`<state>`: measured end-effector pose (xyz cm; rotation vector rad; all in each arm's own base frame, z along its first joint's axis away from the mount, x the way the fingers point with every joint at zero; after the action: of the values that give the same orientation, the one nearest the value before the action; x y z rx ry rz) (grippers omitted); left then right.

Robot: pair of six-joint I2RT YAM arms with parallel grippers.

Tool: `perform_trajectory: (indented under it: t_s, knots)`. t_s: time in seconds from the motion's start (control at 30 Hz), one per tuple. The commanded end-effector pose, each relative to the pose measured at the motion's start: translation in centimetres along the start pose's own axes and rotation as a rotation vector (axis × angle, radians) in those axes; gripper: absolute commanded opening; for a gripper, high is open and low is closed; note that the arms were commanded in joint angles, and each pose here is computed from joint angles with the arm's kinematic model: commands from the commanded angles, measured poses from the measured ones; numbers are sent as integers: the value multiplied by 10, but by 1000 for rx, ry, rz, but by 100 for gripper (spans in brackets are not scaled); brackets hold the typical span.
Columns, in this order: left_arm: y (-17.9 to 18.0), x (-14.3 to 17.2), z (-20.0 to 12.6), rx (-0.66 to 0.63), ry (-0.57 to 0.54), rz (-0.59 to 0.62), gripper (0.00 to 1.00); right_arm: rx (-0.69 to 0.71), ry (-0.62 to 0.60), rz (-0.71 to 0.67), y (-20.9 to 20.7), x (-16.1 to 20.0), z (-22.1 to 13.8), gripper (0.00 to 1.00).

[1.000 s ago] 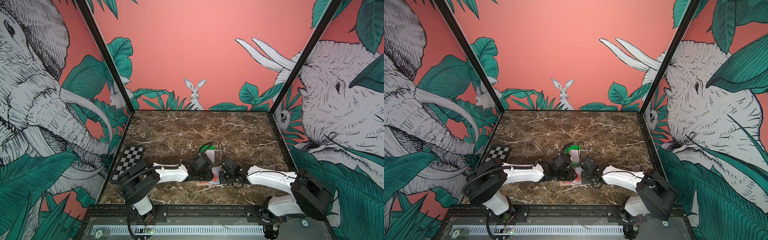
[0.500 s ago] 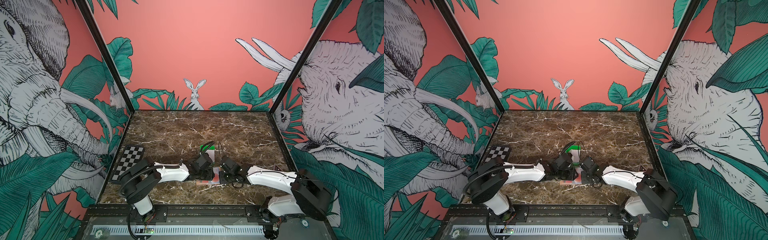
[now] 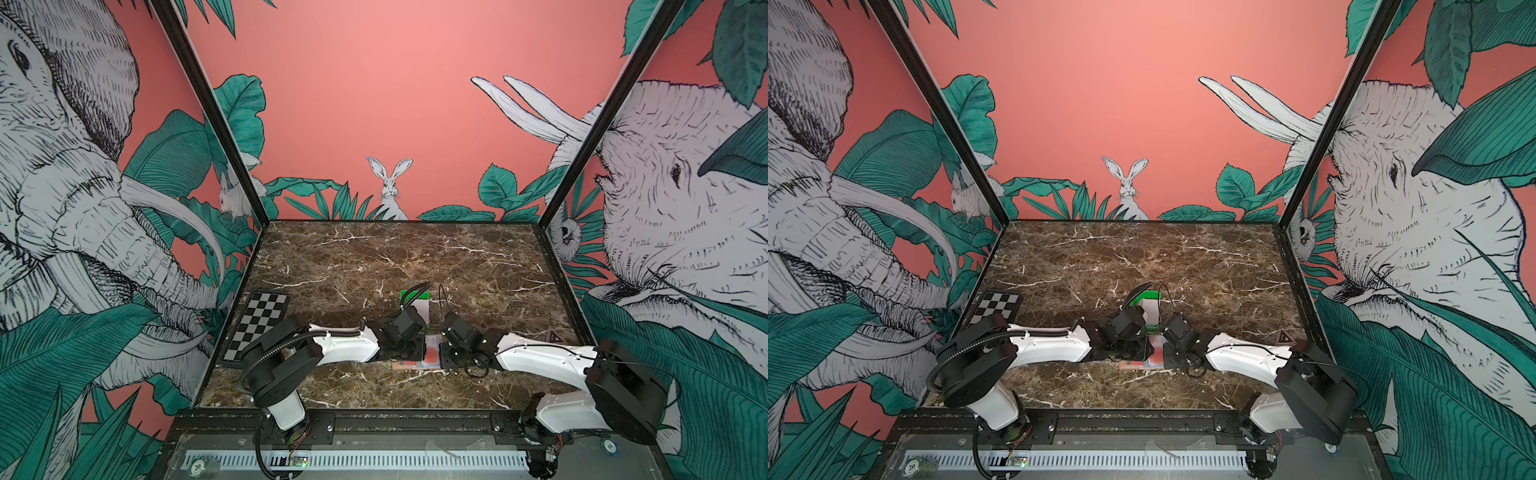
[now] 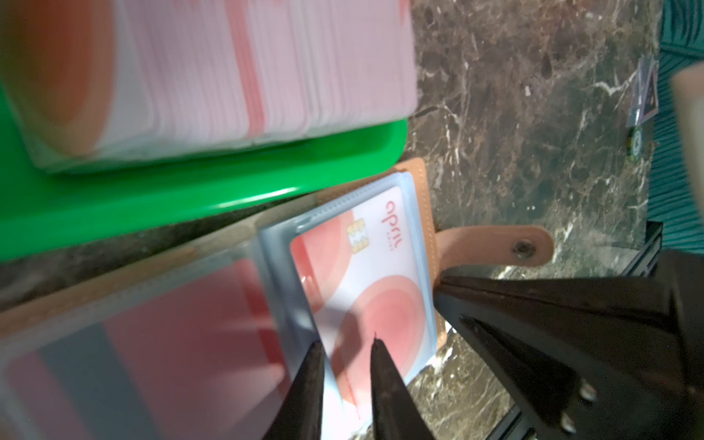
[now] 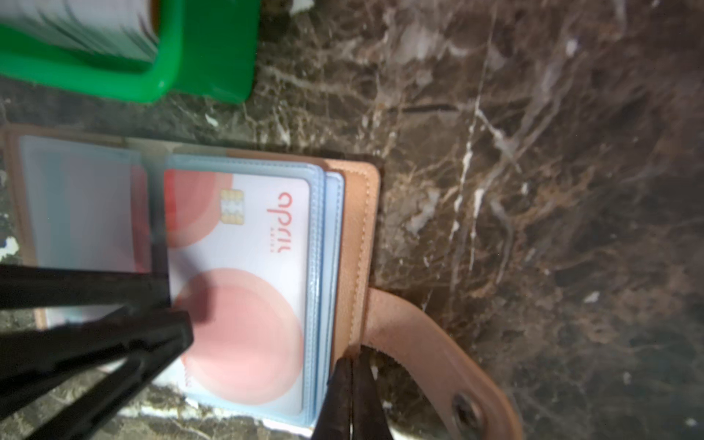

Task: Insert credit cards into a card holder
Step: Insert the credit card into the card slot.

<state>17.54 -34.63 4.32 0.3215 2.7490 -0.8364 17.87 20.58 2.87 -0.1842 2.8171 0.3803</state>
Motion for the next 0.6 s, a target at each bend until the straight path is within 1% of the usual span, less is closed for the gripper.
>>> perform_trajectory:
  t_s: [0.0,0.2,0.3,0.37,0.57]
  knots:
    - [3,2,-8,-19,-14,-9,18,20,-15,14,-4,2,-6,3]
    - [1,1,-6,-10,-12,-10,14,-10,-49,26,0,-4,-15,5]
    - [1,2,-3,-9,-3,-12,13,-21,-58,33,1,-5,-17,8]
    - [3,3,-2,-11,1,-17,10,-34,-66,35,3,-7,-19,8]
    - [8,7,0,-33,9,-19,5,-96,-52,41,16,-8,-14,9]
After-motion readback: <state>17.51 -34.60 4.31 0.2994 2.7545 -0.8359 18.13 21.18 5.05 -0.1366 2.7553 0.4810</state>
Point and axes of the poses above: each gripper's point midway between its finger pads, its own z axis out along the fingers, its own y axis along the line the jaws close on, x = y × z, the point moved 1 cm from there along -z, back along the fingers, and after that the axes turned 1 degree about z, right-handed, at the moved point
